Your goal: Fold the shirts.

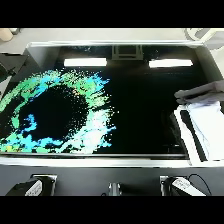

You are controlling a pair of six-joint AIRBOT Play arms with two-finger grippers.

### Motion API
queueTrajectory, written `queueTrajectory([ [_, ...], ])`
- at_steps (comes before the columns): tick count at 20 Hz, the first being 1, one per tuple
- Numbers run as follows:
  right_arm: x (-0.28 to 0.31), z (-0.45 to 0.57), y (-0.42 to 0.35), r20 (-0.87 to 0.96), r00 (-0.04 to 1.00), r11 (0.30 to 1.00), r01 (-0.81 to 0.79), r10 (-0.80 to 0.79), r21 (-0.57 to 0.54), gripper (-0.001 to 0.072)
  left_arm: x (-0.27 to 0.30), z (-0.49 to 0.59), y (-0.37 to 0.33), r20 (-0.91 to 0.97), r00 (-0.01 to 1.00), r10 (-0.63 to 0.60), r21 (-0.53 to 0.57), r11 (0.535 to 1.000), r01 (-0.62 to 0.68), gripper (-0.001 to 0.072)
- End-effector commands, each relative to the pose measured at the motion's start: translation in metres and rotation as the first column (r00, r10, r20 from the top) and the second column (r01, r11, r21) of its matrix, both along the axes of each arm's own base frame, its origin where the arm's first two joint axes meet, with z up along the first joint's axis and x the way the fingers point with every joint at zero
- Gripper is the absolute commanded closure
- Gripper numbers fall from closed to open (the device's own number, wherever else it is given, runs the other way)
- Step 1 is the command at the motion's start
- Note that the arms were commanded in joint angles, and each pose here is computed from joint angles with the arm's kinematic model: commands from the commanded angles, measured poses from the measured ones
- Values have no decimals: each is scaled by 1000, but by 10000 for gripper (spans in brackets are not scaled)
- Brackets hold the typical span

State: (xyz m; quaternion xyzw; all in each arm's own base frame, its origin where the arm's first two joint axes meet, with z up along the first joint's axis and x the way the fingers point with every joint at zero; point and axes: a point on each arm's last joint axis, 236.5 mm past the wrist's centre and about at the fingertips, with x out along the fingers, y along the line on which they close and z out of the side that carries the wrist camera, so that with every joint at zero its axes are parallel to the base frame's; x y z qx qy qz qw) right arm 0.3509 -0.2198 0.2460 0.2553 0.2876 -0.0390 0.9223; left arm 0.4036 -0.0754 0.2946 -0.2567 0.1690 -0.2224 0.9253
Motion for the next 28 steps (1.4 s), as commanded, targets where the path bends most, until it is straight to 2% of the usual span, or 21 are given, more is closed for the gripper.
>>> queueTrajectory([
  [1, -41, -28, -19, -182, 981, 996, 49, -62, -77, 686, 0, 0, 0, 4, 1000, -2, 6, 1000, 2, 680],
  [5, -93, -54, -27, -406, 905, 986, 74, -129, -148, 686, 0, 0, 0, 7, 1000, -4, 12, 1000, 4, 680],
  [10, -161, -97, -20, -670, 728, 989, 85, -146, -123, 686, 0, 0, 0, 7, 1000, -4, 12, 1000, 4, 680],
  [19, -213, -213, 23, -807, 581, 987, 157, -104, -14, 668, 0, 0, -1, 7, 1000, -4, 11, 1000, 4, 680],
  [20, -218, -211, 19, -816, 566, 987, 157, -121, -37, 542, 0, 0, -1, 7, 1000, -4, 11, 1000, 4, 680],
  [21, -219, -208, 13, -816, 561, 986, 157, -141, -62, 254, 0, 0, -1, 7, 1000, -4, 11, 1000, 4, 680],
  [22, -219, -201, 1, -805, 566, 983, 142, -175, -114, -1, 0, 0, -1, 7, 1000, -5, 11, 1000, 4, 680],
  [24, -216, -171, -26, -772, 587, 967, 92, -244, -236, 5, 0, 1, 0, 9, 1000, -4, 11, 1000, 4, 681],
  [25, -205, -143, -46, -712, 632, 940, 79, -305, -332, 6, 0, 2, -1, 11, 1000, -4, 12, 1000, 4, 681],
  [27, -171, -71, -80, -518, 755, 848, 94, -402, -522, 22, 0, 11, 2, 33, 999, 2, 46, 999, -3, 683],
  [28, -151, -29, -87, -399, 814, 792, 115, -421, -600, 39, 2, 13, 5, 46, 999, 10, 122, 992, -15, 683],
])
